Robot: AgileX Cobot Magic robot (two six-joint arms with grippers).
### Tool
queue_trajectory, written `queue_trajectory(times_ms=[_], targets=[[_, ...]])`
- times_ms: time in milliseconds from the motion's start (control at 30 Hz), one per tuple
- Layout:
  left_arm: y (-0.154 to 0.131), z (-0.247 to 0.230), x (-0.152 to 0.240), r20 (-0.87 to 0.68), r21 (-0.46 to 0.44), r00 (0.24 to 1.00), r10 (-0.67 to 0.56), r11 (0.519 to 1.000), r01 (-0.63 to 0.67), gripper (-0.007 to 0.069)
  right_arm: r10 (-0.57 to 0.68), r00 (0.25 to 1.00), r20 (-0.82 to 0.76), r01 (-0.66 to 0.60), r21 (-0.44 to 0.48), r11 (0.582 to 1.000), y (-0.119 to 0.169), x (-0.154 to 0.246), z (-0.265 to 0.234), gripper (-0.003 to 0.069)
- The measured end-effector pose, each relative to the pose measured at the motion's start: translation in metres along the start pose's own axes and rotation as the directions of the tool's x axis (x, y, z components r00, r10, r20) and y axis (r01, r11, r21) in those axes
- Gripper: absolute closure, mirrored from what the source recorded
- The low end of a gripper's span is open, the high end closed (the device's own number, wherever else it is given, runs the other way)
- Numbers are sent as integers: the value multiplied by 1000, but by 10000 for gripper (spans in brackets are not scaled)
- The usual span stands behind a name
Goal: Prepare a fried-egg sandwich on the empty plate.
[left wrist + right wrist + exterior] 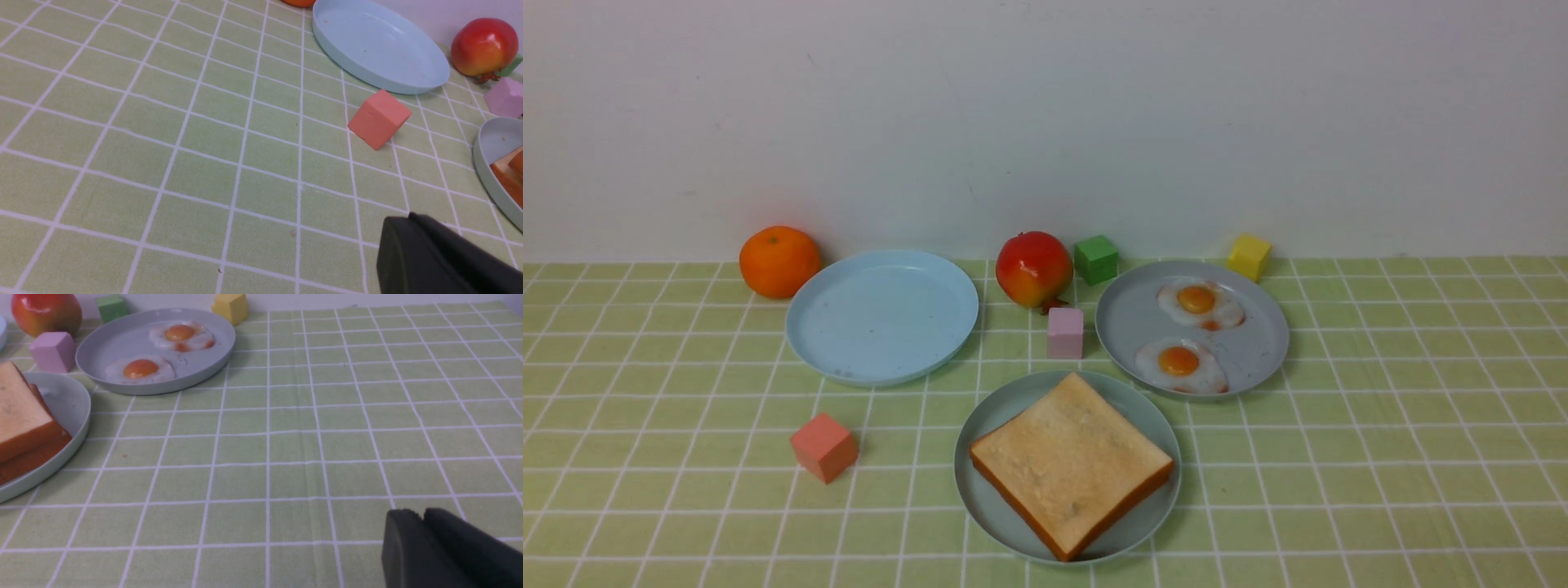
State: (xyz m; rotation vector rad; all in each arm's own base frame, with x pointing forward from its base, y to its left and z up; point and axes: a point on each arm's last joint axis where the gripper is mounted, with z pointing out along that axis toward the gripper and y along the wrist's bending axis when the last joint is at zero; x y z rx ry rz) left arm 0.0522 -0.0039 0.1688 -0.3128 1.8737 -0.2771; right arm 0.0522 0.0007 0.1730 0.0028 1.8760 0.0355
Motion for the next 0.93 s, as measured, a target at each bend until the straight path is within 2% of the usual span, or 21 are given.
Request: queue_trajectory(times_ms=[933], targets=[[0,0,0,0,0,1000,0,1000,0,616,0,1000,0,0,0,1000,0,0,0,556]])
